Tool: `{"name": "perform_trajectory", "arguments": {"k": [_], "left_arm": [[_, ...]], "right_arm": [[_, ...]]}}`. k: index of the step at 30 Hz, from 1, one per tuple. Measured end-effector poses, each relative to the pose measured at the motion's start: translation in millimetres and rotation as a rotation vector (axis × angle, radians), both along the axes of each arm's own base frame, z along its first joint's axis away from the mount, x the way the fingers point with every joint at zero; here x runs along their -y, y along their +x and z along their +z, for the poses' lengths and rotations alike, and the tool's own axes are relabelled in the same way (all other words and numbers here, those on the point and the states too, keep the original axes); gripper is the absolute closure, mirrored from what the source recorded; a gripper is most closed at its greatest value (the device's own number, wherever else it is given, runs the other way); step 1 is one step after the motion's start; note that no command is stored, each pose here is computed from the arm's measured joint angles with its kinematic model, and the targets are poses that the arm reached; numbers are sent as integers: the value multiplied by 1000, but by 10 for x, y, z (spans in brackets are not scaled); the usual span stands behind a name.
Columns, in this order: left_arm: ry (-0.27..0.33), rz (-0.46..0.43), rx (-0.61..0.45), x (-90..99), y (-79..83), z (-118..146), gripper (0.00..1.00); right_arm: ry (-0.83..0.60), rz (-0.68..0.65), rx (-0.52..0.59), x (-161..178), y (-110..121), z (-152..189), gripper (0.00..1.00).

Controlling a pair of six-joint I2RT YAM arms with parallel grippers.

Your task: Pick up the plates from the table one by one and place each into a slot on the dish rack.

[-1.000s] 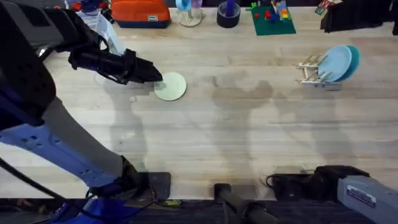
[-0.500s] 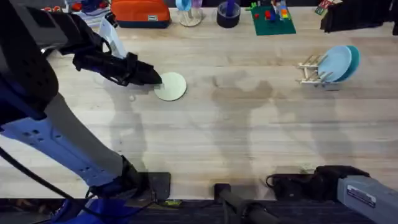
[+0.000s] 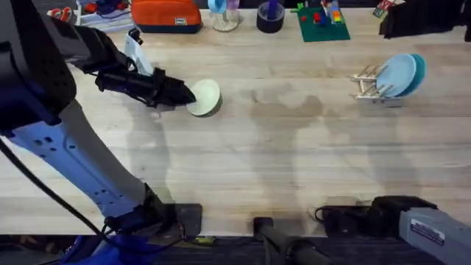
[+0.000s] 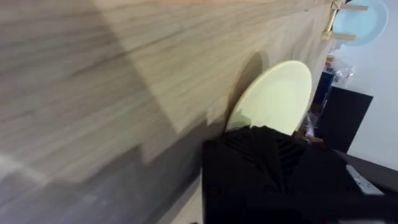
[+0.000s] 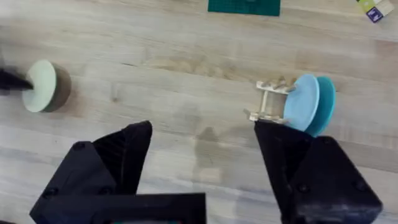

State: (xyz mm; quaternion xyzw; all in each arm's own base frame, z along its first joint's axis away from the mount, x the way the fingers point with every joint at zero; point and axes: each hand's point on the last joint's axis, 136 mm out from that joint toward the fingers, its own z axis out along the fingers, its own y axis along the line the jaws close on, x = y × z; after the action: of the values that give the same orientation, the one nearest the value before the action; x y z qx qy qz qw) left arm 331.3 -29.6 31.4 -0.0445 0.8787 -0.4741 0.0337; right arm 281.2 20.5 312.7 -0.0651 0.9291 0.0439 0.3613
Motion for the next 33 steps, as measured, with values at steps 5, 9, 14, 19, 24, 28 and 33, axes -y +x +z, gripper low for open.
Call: {"name": "perform_trajectory", "arguments": {"k": [5,9,14,19,24,28,33], "left_arm": [[0,0,0,0,0,0,960],[0,2,-4,-1,0,-1,960],[1,4,-5,-2,2,-2,960],[2,5,-8,-4,2,-5,960],[3,5,-7,-4,4,-6,960],[3,5,-7,-4,4,-6,960],[3,5,-7,-4,4,-6,960]], "right_arm": [[0,0,0,0,0,1,8],[0,0,0,0,0,0,7],[2,1,-1,-3,-3,-1,7],[35,32,-1,-81,-10,8,7],[76,68,-1,-172,-23,22,7],[114,98,-7,-253,-25,24,8],[165,113,-48,-332,31,-52,7]]}}
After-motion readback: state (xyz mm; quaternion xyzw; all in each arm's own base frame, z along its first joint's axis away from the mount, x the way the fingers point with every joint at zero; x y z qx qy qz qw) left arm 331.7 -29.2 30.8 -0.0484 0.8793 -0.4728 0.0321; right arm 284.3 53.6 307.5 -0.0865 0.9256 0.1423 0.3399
